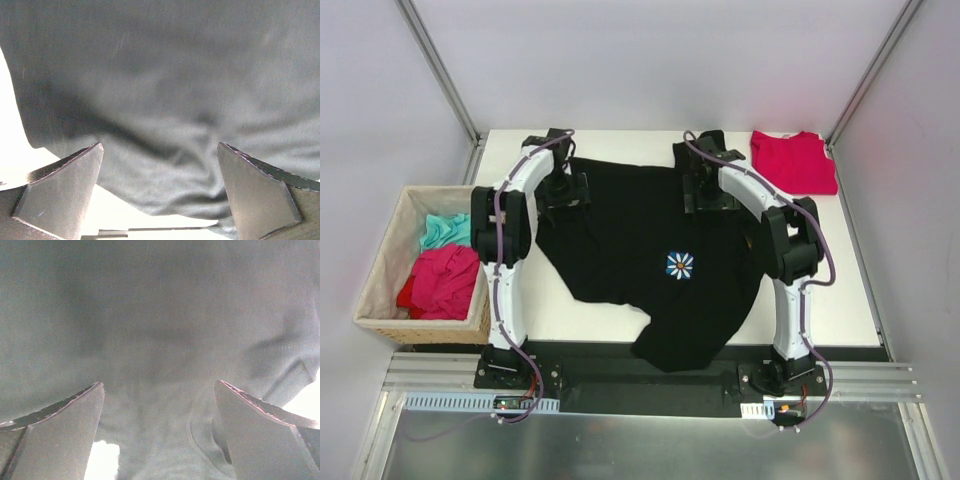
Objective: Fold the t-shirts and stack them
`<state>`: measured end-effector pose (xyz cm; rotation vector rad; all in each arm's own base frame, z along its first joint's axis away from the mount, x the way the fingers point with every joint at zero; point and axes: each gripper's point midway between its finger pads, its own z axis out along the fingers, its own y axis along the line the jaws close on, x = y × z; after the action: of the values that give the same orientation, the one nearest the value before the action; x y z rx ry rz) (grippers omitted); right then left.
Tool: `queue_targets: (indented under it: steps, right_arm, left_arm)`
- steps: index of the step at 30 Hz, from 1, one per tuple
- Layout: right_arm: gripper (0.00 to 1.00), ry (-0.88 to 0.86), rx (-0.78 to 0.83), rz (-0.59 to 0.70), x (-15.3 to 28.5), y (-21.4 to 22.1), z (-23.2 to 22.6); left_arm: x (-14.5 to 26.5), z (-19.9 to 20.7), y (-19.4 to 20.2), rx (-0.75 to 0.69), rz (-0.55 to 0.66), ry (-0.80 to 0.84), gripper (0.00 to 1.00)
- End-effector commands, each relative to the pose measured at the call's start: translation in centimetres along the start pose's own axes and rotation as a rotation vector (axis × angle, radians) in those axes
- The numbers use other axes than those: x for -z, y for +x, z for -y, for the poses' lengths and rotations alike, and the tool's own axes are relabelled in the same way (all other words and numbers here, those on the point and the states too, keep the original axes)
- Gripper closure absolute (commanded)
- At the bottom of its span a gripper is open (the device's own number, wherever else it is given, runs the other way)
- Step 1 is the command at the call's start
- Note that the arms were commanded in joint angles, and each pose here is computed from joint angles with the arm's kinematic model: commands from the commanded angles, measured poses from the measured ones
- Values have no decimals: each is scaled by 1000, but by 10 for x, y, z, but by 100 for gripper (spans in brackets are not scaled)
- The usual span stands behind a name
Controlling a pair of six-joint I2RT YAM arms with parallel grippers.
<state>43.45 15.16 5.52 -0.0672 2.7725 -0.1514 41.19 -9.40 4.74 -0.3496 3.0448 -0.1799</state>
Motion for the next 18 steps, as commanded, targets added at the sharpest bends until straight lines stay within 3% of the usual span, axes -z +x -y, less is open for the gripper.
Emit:
queue_targets:
  steps: [1, 6, 18]
  right_arm:
    - [3, -8, 43, 157, 67, -4, -1]
    - [3, 13, 109, 204, 83, 18, -3]
    - [3, 26, 106, 2, 26, 97, -4]
  left_arm:
    - [74, -1, 4, -9, 158, 44, 1]
    - [114, 0, 17, -33, 275, 103, 1]
    - [140, -9, 29, -34, 366, 101, 1]
